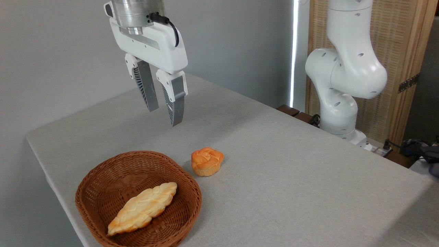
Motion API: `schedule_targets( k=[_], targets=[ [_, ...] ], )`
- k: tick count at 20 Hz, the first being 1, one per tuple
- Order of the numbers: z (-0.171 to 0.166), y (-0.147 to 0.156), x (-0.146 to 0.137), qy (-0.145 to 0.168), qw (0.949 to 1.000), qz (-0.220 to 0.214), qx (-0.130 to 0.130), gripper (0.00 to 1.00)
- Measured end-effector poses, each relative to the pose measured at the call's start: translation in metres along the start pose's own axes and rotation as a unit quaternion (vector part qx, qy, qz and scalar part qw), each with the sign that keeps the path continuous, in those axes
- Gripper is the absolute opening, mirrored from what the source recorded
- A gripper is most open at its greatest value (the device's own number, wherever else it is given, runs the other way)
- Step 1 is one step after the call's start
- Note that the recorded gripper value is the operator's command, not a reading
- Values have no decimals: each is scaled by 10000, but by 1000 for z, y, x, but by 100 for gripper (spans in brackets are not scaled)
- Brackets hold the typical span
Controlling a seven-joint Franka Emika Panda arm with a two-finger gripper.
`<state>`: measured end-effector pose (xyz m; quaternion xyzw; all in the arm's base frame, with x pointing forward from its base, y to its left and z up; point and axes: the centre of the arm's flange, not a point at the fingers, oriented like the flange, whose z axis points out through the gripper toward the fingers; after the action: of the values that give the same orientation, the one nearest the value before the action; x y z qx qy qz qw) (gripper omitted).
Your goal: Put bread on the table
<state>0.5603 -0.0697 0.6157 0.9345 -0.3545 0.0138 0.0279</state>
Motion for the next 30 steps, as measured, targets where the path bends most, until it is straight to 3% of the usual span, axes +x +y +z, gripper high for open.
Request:
schedule_targets(
  k=[30],
  targets=[
    [-8,-1,-3,92,9999,-24,67,100]
  ],
)
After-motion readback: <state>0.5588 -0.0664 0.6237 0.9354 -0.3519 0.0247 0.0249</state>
